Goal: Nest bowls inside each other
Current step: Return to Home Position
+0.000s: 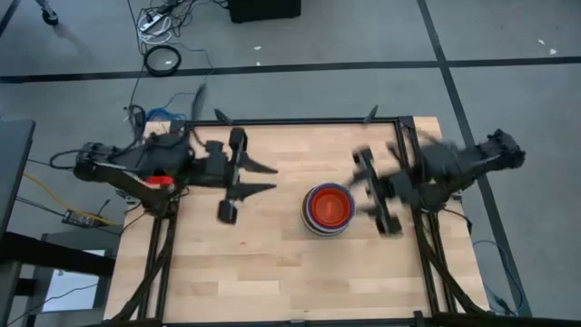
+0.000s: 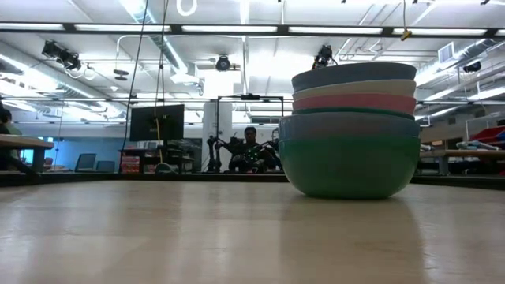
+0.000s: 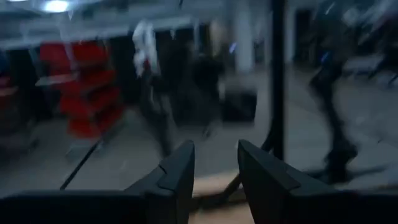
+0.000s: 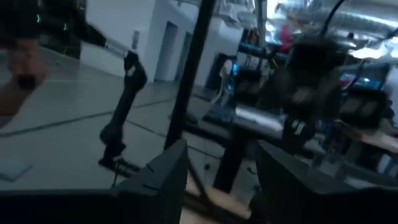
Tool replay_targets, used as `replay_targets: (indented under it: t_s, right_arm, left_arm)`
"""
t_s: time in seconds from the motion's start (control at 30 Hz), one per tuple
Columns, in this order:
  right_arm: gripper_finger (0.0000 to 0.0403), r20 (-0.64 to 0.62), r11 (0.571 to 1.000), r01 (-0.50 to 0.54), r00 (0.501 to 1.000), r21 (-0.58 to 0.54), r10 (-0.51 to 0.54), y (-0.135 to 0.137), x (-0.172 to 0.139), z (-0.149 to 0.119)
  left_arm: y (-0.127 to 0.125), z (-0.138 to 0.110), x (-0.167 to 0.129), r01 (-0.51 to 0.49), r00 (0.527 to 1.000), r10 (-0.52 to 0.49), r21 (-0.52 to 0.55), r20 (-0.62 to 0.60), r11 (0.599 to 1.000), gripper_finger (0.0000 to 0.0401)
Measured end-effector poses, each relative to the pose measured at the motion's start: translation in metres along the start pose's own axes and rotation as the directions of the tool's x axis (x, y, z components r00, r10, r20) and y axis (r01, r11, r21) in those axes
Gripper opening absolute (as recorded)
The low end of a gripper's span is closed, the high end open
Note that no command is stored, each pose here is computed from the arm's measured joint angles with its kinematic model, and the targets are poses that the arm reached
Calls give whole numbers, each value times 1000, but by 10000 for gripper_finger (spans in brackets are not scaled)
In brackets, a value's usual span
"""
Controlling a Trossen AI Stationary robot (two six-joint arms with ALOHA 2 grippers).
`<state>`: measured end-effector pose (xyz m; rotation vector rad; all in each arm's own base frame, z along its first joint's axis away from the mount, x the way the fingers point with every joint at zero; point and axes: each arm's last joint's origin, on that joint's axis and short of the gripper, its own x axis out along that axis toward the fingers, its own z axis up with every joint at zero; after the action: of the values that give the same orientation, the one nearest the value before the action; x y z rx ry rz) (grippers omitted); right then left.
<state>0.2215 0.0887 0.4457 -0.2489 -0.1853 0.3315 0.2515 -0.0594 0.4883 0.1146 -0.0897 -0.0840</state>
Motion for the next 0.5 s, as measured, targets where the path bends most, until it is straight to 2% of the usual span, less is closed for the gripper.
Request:
replay_targets:
  t_s: [0.07,0.13,0.2,0.27,0.37,0.5]
  right_arm:
    - [176,-8,1000,-12,1000,-18,12,-33,-1,9]
    - [176,-75,1000,28,997,-1,-28,-61,-12,18]
    - [176,-140,998,67,988,11,-64,-79,-32,29]
    - [176,-186,998,60,981,17,-56,-84,-54,39]
    - [176,-169,998,54,984,18,-51,-77,-94,55]
    - [176,-87,998,60,995,14,-59,-55,-141,60]
  left_arm:
    - [14,-9,-2,-49,995,50,11,-86,999,132]
    - [30,-16,-9,-109,978,109,9,-178,994,132]
    - [39,-17,-21,-142,968,138,-3,-211,990,132]
    - [41,-18,-37,-141,969,136,-13,-207,990,132]
    - [40,-24,-71,-139,977,132,-32,-165,990,132]
    - [35,-45,-120,-152,988,152,-96,-13,984,132]
